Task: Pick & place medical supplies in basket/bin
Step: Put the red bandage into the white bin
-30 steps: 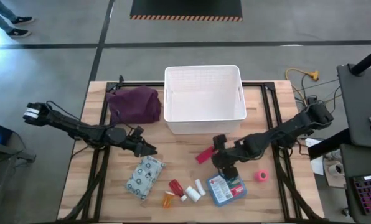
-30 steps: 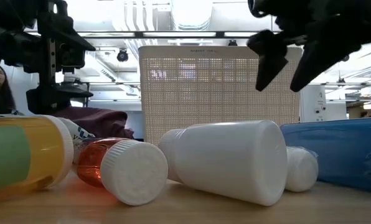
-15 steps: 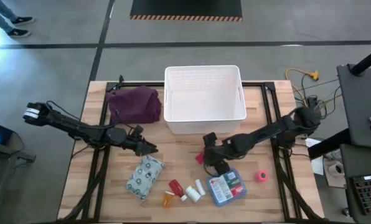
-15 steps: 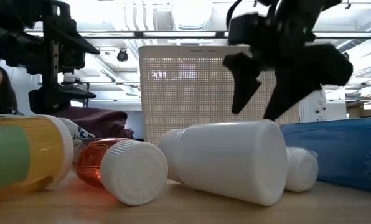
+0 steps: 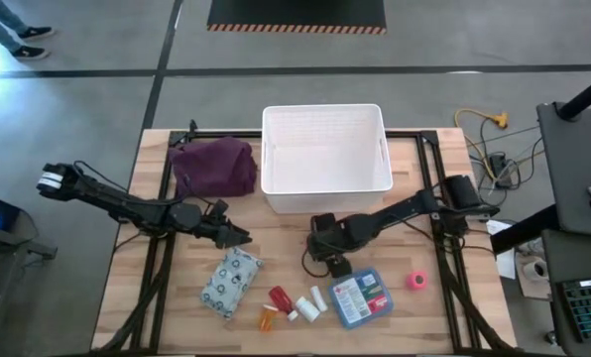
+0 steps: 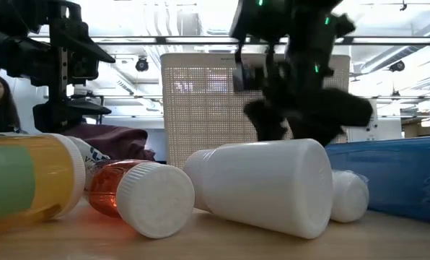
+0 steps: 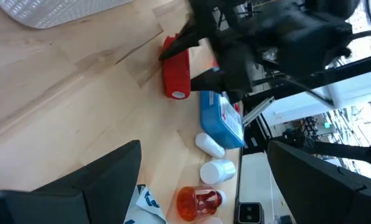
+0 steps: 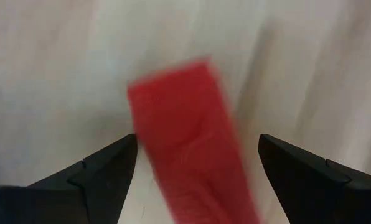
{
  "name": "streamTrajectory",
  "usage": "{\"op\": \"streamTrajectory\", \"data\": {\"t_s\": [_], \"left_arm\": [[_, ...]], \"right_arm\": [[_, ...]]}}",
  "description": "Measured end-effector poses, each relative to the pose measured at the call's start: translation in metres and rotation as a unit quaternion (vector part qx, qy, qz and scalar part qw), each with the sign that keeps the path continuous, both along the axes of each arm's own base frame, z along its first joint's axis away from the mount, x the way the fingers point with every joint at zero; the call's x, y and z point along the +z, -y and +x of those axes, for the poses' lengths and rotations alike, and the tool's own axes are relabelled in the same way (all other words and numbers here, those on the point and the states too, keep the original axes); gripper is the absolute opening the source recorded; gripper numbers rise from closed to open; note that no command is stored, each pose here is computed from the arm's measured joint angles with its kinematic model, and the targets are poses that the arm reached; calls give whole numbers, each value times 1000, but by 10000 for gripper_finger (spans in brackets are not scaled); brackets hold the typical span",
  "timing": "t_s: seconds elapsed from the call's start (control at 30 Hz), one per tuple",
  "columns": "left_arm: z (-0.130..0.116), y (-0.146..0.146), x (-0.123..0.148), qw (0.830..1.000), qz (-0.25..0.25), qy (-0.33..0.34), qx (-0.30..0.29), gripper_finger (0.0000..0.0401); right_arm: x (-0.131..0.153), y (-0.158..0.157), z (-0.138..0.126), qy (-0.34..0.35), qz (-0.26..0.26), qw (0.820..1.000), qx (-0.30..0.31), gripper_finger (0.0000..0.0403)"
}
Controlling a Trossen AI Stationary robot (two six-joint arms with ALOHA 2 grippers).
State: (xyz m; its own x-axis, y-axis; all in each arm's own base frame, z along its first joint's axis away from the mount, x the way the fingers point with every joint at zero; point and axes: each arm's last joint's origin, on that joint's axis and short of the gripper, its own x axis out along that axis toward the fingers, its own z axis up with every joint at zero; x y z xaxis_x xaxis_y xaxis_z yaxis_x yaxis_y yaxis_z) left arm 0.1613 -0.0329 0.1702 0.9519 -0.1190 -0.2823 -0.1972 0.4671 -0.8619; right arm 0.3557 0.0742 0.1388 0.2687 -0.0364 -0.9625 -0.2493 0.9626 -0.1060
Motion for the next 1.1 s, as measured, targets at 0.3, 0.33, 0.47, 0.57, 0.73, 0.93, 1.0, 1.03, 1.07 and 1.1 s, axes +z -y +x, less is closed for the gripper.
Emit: {"op": "streamTrajectory", "data": {"t_s": [0.3,0.33,0.47,0.57,0.73,0.93,1.0,1.03,1.07,1.1], "left_arm": [[0,0,0,1000,4,0,-3,332],[0,0,0,1000,4,0,-3,332],[0,0,0,1000,5,1,-4,332],[0,0,0,1000,16,2,-7,332],[0,1,0,999,29,4,-13,332],[0,1,0,999,30,4,-14,332],[0,1,0,999,30,4,-14,332],[0,1,0,999,30,4,-14,332],[0,1,0,999,29,4,-14,332],[0,1,0,999,28,4,-14,332]], "right_arm": [[0,0,6,-44,12,997,-57,262],[3,-1,6,-45,13,997,-63,242],[22,-2,9,-37,22,994,-100,155],[44,-5,7,-29,34,989,-138,100],[133,-12,-6,90,63,967,-229,61],[248,33,-45,314,1,867,-387,88],[264,69,-54,339,-17,828,-445,93],[265,89,-56,336,-25,820,-462,93],[263,108,-57,323,-24,820,-472,94],[258,128,-56,303,-16,823,-480,95]]}}
